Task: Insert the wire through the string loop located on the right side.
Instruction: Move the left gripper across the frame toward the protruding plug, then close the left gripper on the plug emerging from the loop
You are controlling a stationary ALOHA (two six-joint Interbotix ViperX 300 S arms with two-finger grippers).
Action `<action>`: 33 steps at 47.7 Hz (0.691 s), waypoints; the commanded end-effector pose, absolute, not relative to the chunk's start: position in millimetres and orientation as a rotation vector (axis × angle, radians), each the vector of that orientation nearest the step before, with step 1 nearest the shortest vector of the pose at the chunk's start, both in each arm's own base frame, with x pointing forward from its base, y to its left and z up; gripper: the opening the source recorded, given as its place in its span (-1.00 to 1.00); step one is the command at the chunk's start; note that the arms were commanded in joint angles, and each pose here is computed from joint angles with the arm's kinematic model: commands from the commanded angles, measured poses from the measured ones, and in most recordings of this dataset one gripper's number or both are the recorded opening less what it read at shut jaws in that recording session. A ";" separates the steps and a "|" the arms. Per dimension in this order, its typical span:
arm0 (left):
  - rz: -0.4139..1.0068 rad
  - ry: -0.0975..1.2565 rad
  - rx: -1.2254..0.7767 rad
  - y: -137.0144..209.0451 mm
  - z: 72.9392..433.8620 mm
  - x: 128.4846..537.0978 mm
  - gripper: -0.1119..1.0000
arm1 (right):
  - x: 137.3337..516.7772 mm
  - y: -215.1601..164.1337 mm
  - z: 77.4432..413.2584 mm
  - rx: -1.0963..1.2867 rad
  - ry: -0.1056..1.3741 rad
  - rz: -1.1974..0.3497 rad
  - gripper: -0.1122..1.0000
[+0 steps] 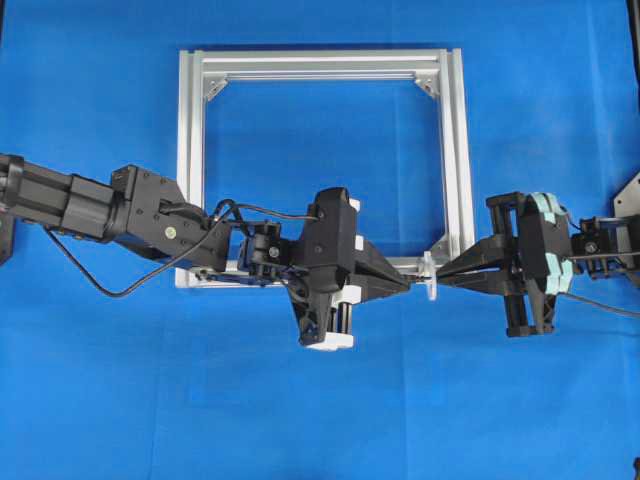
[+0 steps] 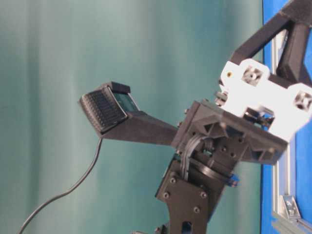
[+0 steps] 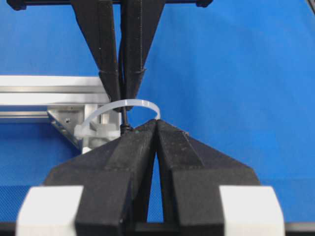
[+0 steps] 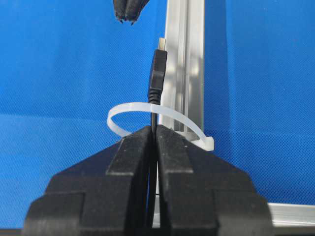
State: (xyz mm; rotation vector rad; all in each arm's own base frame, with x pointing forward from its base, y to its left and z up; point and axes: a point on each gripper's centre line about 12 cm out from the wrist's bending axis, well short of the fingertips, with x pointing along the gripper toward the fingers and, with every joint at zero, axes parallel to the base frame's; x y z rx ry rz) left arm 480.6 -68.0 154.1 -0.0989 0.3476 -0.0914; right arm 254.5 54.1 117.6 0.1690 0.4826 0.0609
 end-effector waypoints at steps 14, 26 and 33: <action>-0.091 0.310 -0.097 -66.4 168.0 484.1 0.08 | 259.3 54.6 124.2 0.174 0.451 0.061 -0.85; -0.085 0.307 -0.100 -63.5 168.8 485.6 0.79 | 259.3 54.5 123.8 0.175 0.453 0.060 -0.85; -0.084 0.309 -0.100 -62.8 168.3 485.3 0.78 | 259.2 54.7 123.6 0.174 0.454 0.061 -0.85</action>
